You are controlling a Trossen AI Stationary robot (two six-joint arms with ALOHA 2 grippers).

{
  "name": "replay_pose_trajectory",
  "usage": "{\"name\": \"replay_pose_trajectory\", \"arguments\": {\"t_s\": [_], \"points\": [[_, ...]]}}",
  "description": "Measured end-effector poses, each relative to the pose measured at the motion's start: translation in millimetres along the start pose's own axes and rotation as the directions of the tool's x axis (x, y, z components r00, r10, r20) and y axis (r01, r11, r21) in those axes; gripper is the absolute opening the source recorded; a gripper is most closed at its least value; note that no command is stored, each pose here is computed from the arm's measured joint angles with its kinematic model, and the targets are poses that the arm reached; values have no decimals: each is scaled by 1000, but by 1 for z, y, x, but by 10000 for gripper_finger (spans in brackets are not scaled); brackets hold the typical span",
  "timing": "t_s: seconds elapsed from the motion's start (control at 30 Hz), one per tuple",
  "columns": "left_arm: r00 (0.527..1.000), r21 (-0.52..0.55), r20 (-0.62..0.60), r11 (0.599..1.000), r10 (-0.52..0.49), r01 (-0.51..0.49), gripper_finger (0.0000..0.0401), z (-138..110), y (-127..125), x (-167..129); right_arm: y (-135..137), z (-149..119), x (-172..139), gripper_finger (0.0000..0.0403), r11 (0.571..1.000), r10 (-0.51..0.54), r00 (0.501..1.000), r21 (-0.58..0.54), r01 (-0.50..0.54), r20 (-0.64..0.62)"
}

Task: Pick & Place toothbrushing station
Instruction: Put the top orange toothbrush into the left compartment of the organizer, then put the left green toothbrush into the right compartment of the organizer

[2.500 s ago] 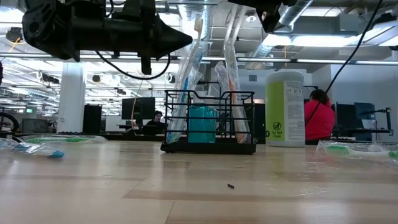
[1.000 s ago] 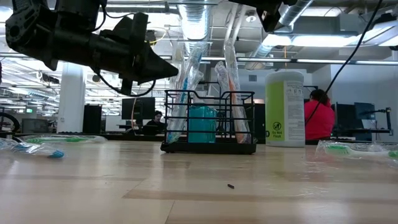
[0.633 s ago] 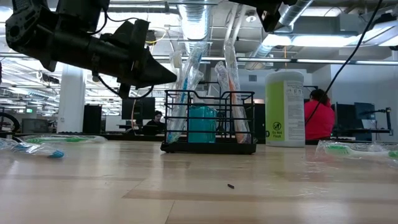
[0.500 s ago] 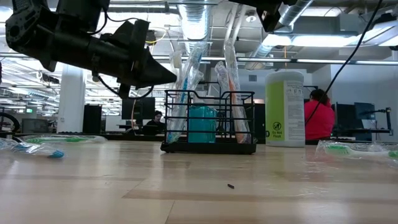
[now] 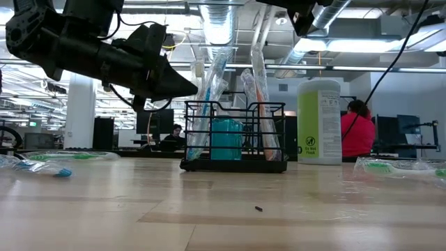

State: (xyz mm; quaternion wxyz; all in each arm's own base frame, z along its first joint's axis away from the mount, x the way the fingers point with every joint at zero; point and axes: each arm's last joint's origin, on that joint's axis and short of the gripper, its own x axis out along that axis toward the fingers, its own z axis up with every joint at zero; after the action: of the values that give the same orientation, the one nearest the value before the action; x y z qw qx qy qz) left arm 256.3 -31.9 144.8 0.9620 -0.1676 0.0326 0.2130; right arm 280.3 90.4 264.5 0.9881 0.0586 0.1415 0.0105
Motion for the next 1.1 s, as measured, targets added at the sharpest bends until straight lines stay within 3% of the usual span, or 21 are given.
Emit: {"name": "replay_pose_trajectory", "arguments": {"t_s": [0.33, 0.8, 1.1], "points": [[1000, 7, 1, 1000, 1, -1, 15, 0, 0, 0, 0, 0, 0, 0, 1000, 1, 1000, 0, -1, -1], [1000, 13, 2, 1000, 3, -3, 86, 0, 0, 0, 0, 0, 0, 0, 1000, 0, 1000, 10, 0, -3], [1000, 47, 21, 999, -14, 13, 93, 6, -2, -3, 0, 0, 0, 0, 1000, 0, 1000, 9, 0, -3]]}}
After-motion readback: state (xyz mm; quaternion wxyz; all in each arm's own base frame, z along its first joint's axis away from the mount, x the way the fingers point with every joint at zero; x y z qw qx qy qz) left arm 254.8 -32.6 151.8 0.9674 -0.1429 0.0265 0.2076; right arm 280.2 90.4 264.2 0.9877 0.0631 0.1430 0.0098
